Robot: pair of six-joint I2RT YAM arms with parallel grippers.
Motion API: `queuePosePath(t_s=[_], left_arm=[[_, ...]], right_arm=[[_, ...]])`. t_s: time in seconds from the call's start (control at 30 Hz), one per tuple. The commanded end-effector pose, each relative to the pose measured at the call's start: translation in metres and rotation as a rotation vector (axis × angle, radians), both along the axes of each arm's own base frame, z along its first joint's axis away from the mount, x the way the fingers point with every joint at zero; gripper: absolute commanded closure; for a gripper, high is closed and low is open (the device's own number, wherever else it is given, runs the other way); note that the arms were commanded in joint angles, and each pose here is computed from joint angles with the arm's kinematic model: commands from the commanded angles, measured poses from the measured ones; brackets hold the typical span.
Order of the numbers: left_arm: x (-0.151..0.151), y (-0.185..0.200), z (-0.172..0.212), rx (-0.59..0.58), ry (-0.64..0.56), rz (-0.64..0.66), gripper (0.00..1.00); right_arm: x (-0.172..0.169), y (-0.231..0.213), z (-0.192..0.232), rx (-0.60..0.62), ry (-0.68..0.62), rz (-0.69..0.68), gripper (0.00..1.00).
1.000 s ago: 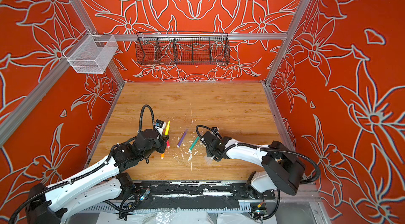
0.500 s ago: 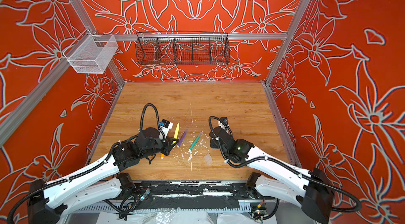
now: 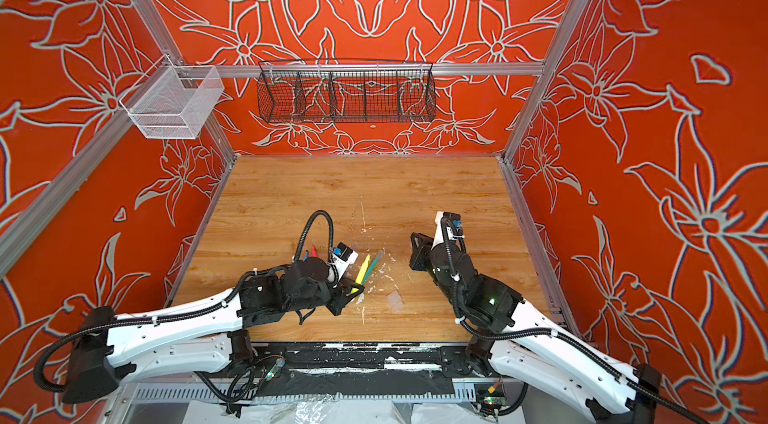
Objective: Insert the pens into the pen caps
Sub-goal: 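Lift the cap with the right gripper toward the yellow highlighter tip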
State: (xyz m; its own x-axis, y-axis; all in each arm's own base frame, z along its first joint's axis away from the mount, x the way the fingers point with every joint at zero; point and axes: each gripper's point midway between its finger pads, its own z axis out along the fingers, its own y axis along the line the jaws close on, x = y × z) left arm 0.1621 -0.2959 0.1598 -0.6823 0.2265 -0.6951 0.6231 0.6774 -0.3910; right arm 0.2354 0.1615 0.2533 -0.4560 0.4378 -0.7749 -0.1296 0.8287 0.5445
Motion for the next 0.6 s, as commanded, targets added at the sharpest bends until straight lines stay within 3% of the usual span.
queuePosePath(t_s=[0.0, 0.37, 0.57], left_arm=[[0.003, -0.016, 0.015, -0.054, -0.024, -0.004, 1.0], [0.001, -0.028, 0.011, -0.056, -0.018, -0.029, 1.0], [0.003, -0.031, 0.011, -0.058, -0.028, -0.031, 1.0]], right_arm=[[0.002, 0.004, 0.011, 0.069, -0.048, 0.001, 0.86], [0.019, 0.022, 0.02, 0.19, -0.042, 0.061, 0.87], [0.032, 0.036, 0.005, 0.301, 0.023, 0.118, 0.9]])
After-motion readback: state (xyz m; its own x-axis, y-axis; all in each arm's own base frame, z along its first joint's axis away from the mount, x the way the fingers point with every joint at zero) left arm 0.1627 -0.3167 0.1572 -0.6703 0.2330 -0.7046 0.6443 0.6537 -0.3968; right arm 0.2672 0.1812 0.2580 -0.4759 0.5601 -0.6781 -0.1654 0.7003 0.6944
